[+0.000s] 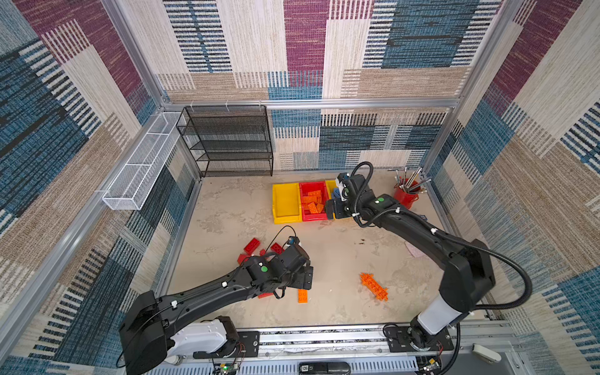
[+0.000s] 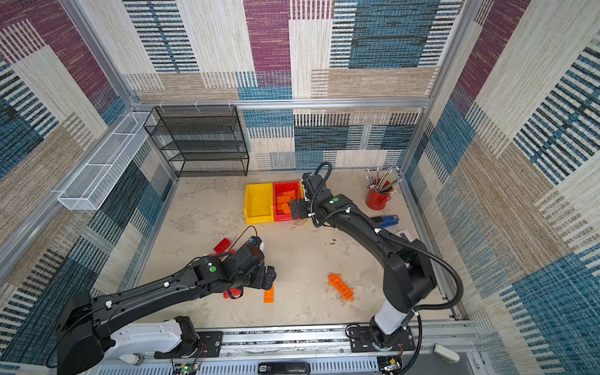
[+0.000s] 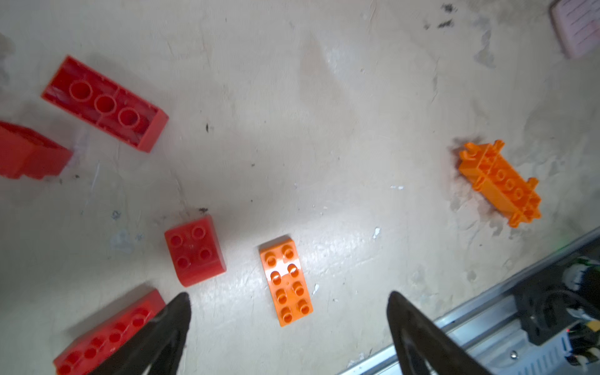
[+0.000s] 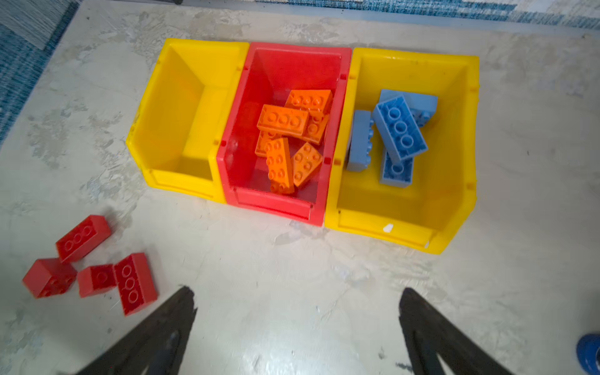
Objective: Sort the legos into containers by color
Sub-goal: 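Grasp an orange 2x4 brick with the left gripper while the right arm draws back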
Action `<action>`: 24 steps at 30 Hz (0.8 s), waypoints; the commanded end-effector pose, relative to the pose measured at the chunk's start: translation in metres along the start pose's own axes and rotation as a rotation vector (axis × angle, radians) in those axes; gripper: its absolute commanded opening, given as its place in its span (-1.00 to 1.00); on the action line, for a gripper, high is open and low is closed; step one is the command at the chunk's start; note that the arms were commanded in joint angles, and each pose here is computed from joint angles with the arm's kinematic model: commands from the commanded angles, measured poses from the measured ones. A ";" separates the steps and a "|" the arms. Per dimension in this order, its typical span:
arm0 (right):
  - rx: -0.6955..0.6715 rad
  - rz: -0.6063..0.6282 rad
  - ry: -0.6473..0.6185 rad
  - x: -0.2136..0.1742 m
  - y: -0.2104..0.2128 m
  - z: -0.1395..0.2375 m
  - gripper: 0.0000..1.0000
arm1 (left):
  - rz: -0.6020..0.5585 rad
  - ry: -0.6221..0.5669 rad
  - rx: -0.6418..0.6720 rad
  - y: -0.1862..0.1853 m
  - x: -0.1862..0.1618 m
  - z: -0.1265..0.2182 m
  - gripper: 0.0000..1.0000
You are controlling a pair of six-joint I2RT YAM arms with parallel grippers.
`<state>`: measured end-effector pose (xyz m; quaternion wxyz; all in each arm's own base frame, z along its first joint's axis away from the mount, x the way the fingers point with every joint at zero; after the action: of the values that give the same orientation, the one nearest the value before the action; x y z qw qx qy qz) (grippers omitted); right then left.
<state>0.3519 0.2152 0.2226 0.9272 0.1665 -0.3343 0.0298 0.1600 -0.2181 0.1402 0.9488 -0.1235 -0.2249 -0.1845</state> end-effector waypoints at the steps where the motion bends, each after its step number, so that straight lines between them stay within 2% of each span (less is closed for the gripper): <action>1: 0.054 -0.055 -0.043 -0.016 -0.001 0.024 0.99 | 0.052 0.010 0.045 0.000 -0.014 -0.007 0.86; 6: 0.069 -0.094 -0.042 -0.049 -0.016 0.050 0.99 | 0.032 0.061 0.043 -0.010 -0.031 -0.025 0.80; 14: 0.112 -0.112 -0.091 -0.052 -0.017 0.079 0.99 | 0.050 0.133 0.037 -0.014 -0.047 -0.053 0.58; 22: 0.121 -0.105 -0.065 -0.063 -0.019 0.072 0.99 | 0.033 0.205 0.066 -0.020 -0.052 -0.073 0.13; 24: 0.116 -0.106 -0.073 -0.063 -0.021 0.074 0.99 | 0.031 0.217 0.074 -0.020 -0.053 -0.074 -0.08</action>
<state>0.2600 0.1741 0.2242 0.9111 0.2278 -0.3435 -0.0024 0.1414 -0.2421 0.0588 0.9714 -0.0684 -0.1470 -0.1737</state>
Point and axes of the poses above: each gripper's point midway between its finger pads, its own z axis back along the fingers, its own y axis along the line the jaws close on, x = y × z, the point moved 4 cm from there along z, back along the fingers, and after that the axes turned 10 degrees about -z, right-handed, at the moved point
